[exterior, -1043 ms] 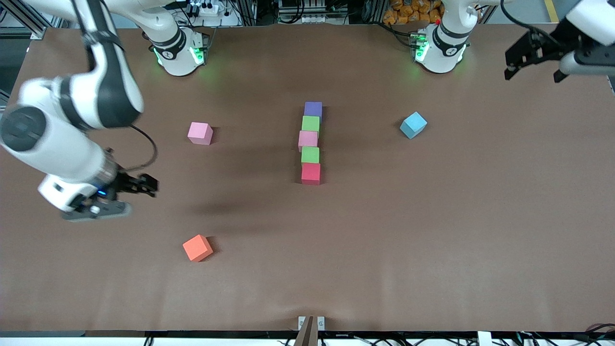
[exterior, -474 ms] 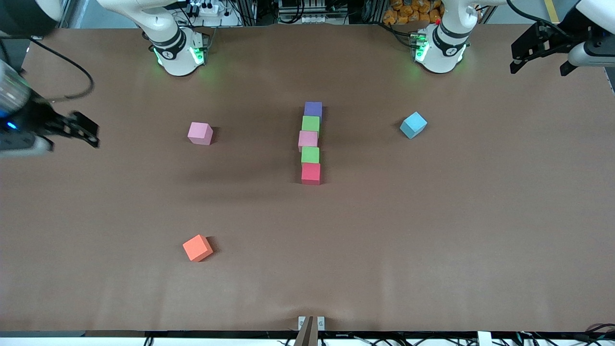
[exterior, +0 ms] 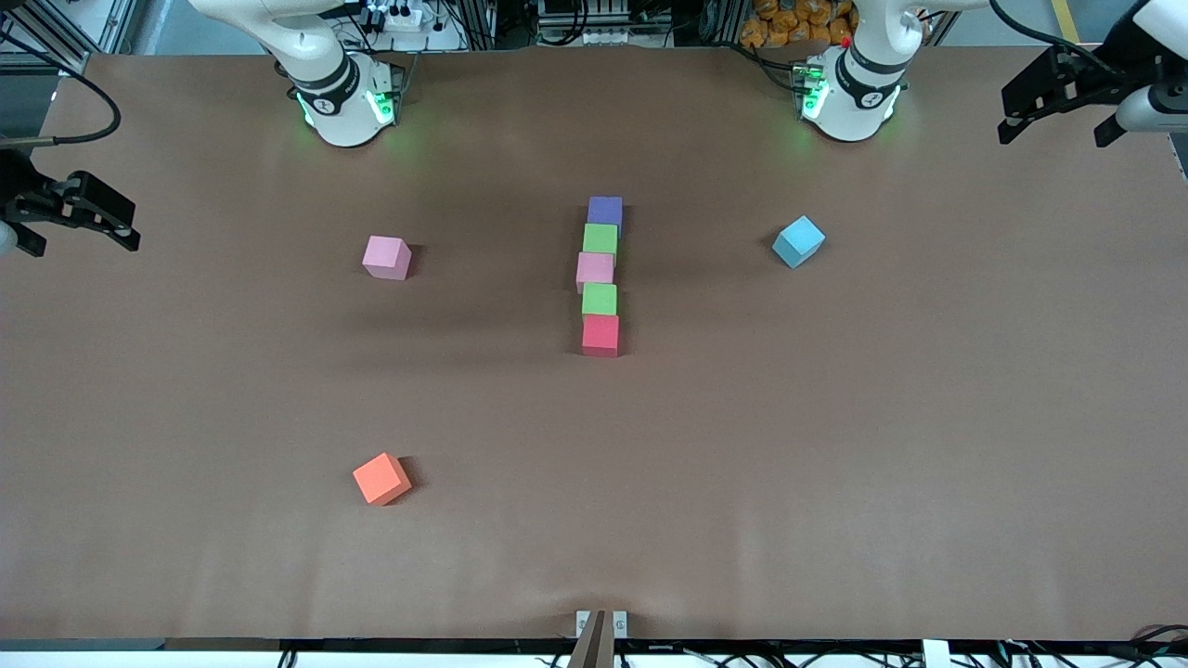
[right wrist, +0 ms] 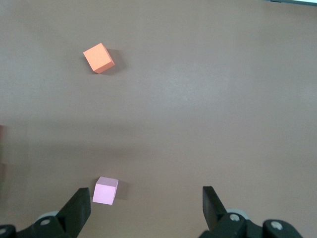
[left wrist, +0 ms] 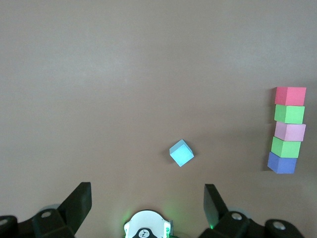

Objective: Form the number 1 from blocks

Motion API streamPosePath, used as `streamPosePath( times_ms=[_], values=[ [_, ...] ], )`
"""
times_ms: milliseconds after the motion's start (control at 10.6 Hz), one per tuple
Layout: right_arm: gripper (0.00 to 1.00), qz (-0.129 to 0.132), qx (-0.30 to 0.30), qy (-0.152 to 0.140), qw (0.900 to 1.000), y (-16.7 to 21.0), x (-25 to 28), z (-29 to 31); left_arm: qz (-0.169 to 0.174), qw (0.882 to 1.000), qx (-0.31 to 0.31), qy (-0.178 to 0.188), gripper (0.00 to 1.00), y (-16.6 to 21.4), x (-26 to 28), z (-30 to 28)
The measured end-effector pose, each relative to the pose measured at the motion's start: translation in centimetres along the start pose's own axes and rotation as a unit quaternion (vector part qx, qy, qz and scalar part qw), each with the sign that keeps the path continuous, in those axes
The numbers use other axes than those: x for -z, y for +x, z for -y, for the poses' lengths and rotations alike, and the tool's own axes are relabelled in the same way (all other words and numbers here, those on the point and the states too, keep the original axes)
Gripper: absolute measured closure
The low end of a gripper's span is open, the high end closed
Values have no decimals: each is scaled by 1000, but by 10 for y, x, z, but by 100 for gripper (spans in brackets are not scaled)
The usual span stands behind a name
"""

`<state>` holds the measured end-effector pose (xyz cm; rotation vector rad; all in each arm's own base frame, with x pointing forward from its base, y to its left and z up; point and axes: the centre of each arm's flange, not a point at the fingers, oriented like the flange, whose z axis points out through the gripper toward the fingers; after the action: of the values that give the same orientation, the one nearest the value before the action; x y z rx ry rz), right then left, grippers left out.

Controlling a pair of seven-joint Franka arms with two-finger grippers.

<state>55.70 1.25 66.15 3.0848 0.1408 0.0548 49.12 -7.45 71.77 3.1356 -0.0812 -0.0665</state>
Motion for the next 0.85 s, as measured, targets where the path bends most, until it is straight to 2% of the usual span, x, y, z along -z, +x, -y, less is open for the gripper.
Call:
streamPosePath(
  times_ms=[284, 664, 853],
  values=[
    [0, 0, 4, 0, 1000, 0, 0, 4, 0, 1000, 2, 1, 0, 1, -1, 3],
    [0, 1, 4, 0, 1000, 0, 0, 4, -21, 1000, 8, 10, 0, 14, -4, 4],
    [0, 1, 4, 0, 1000, 0, 0, 4, -11, 1000, 17, 10, 0, 25, -15, 13]
  ],
)
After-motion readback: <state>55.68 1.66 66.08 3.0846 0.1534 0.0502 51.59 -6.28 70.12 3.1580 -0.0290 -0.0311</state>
